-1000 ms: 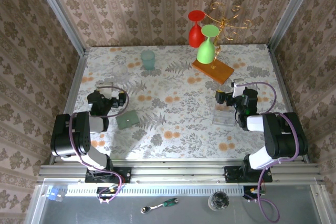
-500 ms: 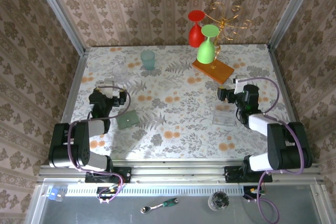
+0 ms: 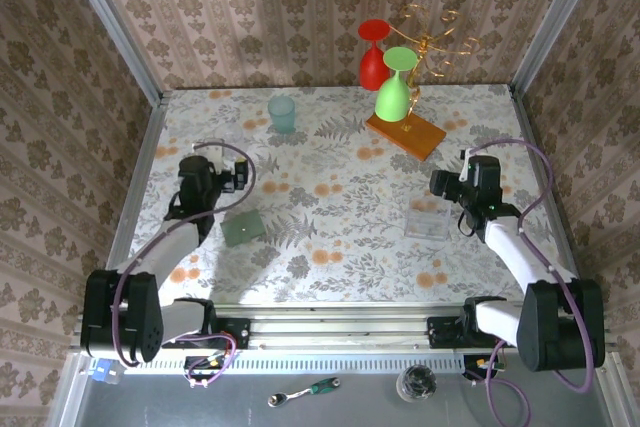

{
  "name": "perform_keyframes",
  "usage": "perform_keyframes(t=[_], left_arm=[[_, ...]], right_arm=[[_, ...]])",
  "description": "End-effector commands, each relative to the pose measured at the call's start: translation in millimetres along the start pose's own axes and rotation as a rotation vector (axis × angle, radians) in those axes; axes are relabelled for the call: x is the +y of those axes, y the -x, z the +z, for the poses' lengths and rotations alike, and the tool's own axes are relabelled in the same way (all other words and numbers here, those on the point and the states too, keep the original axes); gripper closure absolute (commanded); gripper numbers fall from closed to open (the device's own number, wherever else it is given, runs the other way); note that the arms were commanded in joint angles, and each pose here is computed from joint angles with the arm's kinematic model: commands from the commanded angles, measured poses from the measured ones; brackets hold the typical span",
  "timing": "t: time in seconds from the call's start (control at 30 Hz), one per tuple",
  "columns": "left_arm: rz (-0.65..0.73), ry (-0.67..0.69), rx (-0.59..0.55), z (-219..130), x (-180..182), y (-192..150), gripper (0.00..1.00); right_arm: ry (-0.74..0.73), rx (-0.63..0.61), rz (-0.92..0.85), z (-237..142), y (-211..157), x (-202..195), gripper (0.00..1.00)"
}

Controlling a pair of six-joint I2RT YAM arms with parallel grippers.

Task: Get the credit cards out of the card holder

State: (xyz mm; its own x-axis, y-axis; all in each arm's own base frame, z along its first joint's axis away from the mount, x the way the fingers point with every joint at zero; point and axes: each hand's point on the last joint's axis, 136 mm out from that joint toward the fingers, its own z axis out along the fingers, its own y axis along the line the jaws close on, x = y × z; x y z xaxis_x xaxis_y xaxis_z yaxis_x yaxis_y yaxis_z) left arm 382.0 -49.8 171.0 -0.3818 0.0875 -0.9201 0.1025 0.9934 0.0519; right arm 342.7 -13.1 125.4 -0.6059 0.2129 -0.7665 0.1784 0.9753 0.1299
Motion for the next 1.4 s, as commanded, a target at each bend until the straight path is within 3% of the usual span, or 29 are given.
perform_keyframes(t=[0.0, 0.23, 0.47, 0.63, 0.77, 0.9, 1.13, 1.37], left_arm=[[-0.113, -0.03, 0.124, -11, -6, -3, 0.0], [-0.26, -0.212, 0.317, -30, -36, 15, 0.0], [-0.358, -0.382, 0.506, -33, -70, -3, 0.0], [-0.339, -0.42, 0.511, -31, -77, -9, 0.0], [-0.318, -0.448, 0.519, -34, -86, -13, 0.0], [-0.271, -0.397, 0.498, -34, -75, -2, 0.0], [-0.169, -0.286, 0.456, -38, -48, 1, 0.0], [-0.143, -0.244, 0.427, -37, -33, 4, 0.0]], right_arm=[[-0.022, 0.086, 0.08, -20, -8, -1, 0.2], [-0.062, 0.185, 0.124, -35, -22, -7, 0.4], [-0.03, 0.274, 0.119, -29, -42, 1, 0.47], [0.013, 0.308, 0.113, -26, -53, 8, 0.49], [-0.034, 0.333, 0.079, -28, -51, 0, 0.58], [-0.05, 0.336, 0.086, -26, -53, -2, 0.66], [-0.108, 0.304, 0.087, -28, -54, -14, 0.68], [-0.096, 0.357, 0.086, -17, -60, -10, 0.69]])
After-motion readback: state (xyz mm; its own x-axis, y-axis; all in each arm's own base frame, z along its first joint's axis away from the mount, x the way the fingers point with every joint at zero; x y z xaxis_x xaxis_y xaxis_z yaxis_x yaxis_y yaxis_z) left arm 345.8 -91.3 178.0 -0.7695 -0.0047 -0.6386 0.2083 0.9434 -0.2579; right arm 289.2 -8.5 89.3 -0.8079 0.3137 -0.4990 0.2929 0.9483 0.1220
